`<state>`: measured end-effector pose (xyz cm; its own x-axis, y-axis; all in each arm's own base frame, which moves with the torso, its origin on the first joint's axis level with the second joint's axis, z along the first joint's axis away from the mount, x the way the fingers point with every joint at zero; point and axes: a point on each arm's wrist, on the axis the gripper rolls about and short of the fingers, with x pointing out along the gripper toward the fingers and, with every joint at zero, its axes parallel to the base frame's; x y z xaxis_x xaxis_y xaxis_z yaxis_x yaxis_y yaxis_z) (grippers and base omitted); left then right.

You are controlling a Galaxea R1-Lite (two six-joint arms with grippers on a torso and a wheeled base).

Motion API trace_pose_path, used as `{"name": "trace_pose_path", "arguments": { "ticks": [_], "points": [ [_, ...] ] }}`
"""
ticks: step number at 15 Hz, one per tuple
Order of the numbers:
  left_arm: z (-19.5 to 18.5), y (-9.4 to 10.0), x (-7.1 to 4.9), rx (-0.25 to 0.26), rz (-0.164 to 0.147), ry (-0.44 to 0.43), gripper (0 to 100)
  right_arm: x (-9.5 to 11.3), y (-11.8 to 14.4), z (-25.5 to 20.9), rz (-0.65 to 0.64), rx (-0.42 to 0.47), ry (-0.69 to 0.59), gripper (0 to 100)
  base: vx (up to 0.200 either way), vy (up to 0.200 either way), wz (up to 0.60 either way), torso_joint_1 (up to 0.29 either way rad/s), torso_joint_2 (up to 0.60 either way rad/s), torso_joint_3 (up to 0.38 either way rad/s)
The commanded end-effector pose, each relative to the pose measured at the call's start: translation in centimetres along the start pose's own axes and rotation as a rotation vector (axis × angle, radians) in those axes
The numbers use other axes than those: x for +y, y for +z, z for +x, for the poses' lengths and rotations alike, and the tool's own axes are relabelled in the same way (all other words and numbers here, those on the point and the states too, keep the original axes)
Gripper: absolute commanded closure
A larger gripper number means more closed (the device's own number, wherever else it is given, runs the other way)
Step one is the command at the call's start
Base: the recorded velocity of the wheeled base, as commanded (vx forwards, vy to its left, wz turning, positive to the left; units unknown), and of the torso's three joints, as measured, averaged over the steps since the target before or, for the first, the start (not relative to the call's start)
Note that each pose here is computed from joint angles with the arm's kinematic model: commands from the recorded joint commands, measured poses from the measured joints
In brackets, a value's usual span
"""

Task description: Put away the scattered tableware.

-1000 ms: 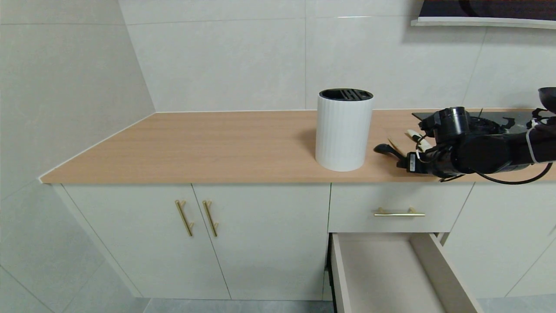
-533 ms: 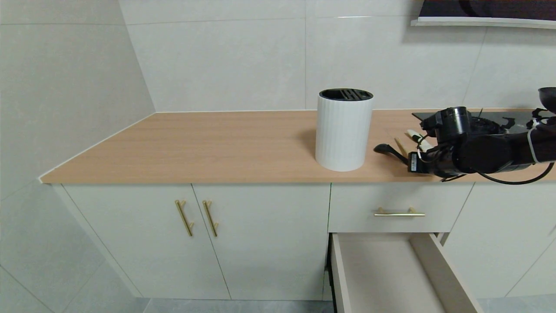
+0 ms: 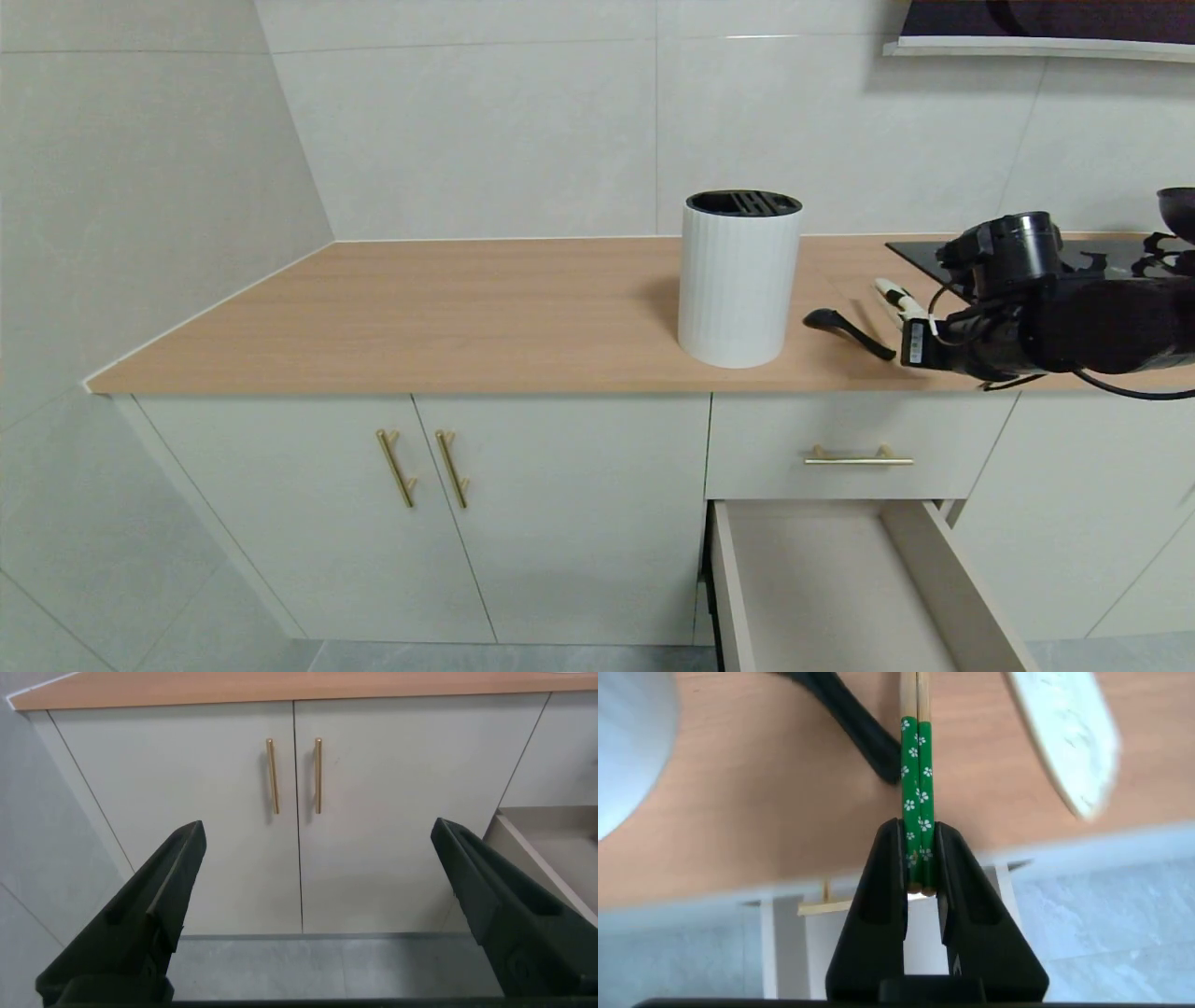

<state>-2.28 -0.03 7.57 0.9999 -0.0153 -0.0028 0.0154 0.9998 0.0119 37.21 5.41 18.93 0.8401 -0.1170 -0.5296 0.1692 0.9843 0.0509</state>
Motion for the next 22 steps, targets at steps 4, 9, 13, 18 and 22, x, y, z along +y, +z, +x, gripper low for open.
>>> {"name": "trace_pose_path", "arguments": {
  "ticks": [4, 9, 13, 18, 22],
  "points": [
    [0.0, 0.0, 0.0, 0.000, 0.000, 0.000, 0, -2.7, -2.5, -10.3, 0.007, -0.010, 0.069, 100, 0.000, 0.000, 0.00, 0.000, 0.00, 0.000],
    [0.0, 0.0, 0.0, 0.000, 0.000, 0.000, 0, -4.0, -5.9, -15.6, -0.060, 0.040, 0.250, 100, 0.000, 0.000, 0.00, 0.000, 0.00, 0.000],
    [0.0, 0.0, 0.0, 0.000, 0.000, 0.000, 0, -3.1, -7.3, -16.5, -0.154, 0.093, 0.331, 100, 0.000, 0.000, 0.00, 0.000, 0.00, 0.000],
    [0.0, 0.0, 0.0, 0.000, 0.000, 0.000, 0, -2.1, -8.6, -16.5, -0.200, 0.137, 0.388, 100, 0.000, 0.000, 0.00, 0.000, 0.00, 0.000],
    [0.0, 0.0, 0.0, 0.000, 0.000, 0.000, 0, -1.7, -9.1, -16.3, -0.217, 0.158, 0.404, 100, 0.000, 0.000, 0.00, 0.000, 0.00, 0.000]
  ]
}}
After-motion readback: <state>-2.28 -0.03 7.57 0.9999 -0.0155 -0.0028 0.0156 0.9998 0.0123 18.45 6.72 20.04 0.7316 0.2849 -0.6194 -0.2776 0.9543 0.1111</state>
